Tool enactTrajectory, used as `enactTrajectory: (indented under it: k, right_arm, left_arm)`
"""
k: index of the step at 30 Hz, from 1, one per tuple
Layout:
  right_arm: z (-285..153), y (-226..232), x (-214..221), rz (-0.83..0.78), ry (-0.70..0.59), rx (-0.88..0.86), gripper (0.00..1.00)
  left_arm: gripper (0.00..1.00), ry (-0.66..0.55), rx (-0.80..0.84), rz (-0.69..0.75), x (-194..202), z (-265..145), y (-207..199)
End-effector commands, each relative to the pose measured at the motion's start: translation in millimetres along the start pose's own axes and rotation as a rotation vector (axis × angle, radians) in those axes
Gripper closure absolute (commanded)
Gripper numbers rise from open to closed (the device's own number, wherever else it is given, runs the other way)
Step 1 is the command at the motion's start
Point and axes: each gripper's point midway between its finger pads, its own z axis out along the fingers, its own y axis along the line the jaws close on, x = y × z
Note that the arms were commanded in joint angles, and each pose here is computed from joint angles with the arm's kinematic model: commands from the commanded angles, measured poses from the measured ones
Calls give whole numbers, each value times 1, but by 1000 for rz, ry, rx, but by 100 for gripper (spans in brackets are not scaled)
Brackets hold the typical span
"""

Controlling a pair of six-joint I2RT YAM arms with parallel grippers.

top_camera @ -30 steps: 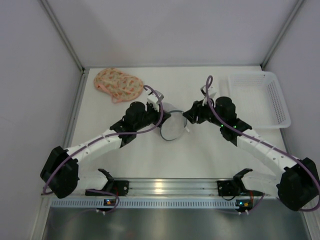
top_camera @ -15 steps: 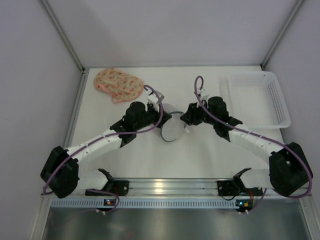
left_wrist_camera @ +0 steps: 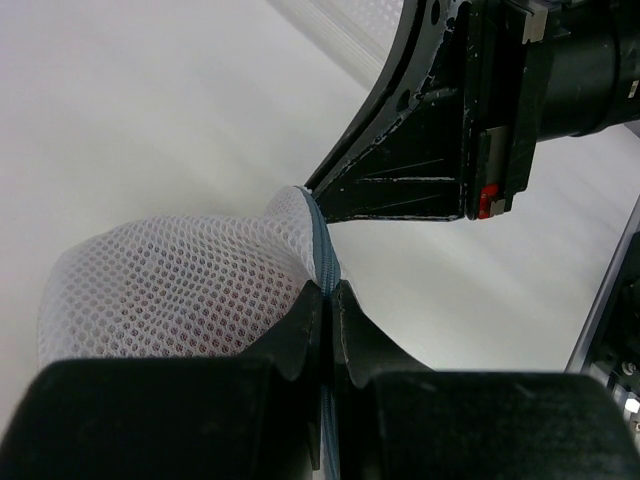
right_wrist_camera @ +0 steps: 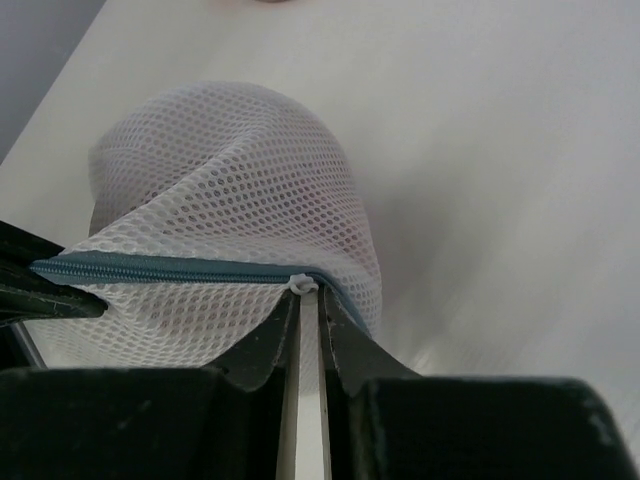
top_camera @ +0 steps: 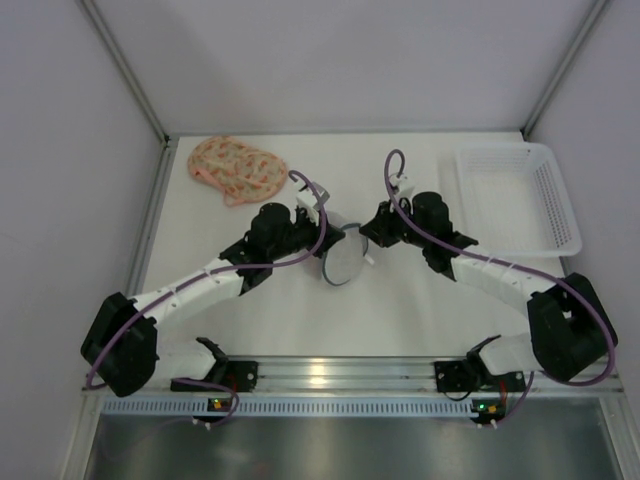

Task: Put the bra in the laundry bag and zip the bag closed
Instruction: Adjust the laundry bag at the center of the board.

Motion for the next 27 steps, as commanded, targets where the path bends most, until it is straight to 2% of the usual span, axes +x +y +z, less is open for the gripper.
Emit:
enactTrajectory:
  k: [1, 2, 10, 13, 20, 22, 27]
  right_arm:
    - [2, 13, -33, -42, -95, -37, 96]
    - [1, 11, -33, -47, -96, -31, 100]
    - [-18, 20, -56, -87, -151, -21, 100]
    - [-25, 31, -66, -110, -172, -56, 100]
    - [-16, 49, -68, -125, -124, -121, 100]
    - [-15, 48, -65, -121, -107, -113, 100]
    - [-15, 21, -56, -118, -70, 37, 100]
  left_arm:
    - [100, -83, 22, 28, -26, -7, -8]
    - [100, -84, 15, 28, -26, -8, -6]
    - [100, 17, -59, 30, -6, 0, 13]
    - [100, 49, -41, 15, 0, 6, 12]
    - [100, 72, -3, -7, 2, 16, 6]
    - [100, 69, -8, -1, 2, 16, 8]
    - [100, 28, -85, 6, -5, 2, 17]
